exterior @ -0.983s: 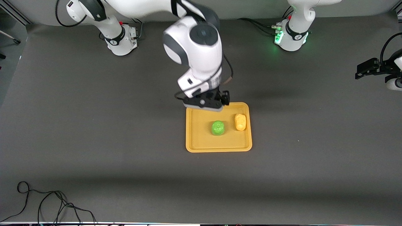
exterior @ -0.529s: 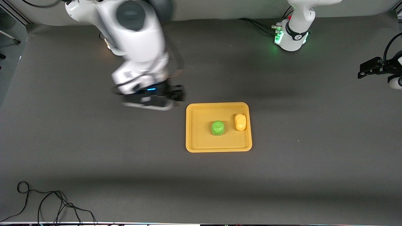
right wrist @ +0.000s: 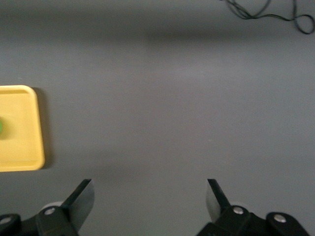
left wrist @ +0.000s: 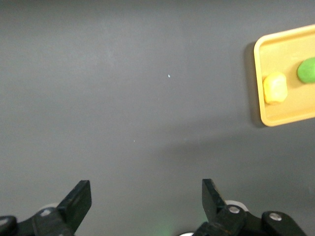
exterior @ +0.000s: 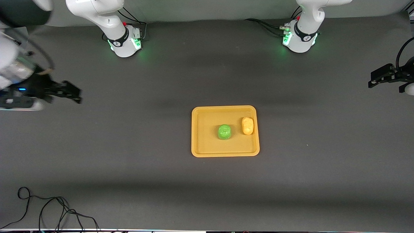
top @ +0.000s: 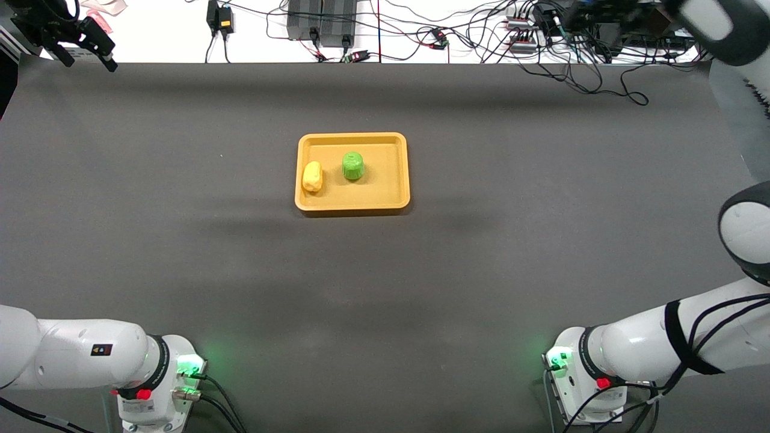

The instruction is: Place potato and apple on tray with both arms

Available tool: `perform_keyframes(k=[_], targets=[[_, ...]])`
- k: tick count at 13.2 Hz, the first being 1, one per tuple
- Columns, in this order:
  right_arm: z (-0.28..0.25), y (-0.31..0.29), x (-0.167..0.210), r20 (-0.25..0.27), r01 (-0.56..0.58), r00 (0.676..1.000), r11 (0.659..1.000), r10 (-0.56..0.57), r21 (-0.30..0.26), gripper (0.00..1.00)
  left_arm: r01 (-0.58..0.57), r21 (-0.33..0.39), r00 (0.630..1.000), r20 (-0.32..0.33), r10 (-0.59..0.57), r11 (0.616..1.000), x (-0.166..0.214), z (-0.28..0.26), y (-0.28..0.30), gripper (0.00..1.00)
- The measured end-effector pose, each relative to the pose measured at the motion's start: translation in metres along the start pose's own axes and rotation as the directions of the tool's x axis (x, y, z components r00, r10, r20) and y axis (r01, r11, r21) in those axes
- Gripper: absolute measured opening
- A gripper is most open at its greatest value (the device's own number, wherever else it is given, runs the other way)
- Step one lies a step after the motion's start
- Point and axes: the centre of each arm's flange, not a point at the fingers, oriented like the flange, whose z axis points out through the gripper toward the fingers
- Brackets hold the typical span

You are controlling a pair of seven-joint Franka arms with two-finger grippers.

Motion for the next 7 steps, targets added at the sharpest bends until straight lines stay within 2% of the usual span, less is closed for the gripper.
perform_keyframes(k=[3, 7], targets=[[0.007, 0.061, 0.003, 0.012, 0.011, 1.0, 1.0, -0.011, -0.001, 1.0, 0.016, 0.005, 1.0, -0.023, -0.016, 1.0, 0.003, -0.002, 0.0, 1.0], [0.007, 0.067, 0.003, 0.013, 0.014, 1.0, 1.0, -0.014, -0.002, 1.0, 0.009, 0.022, 1.0, -0.029, -0.009, 1.0, 0.005, -0.002, 0.003, 1.0]])
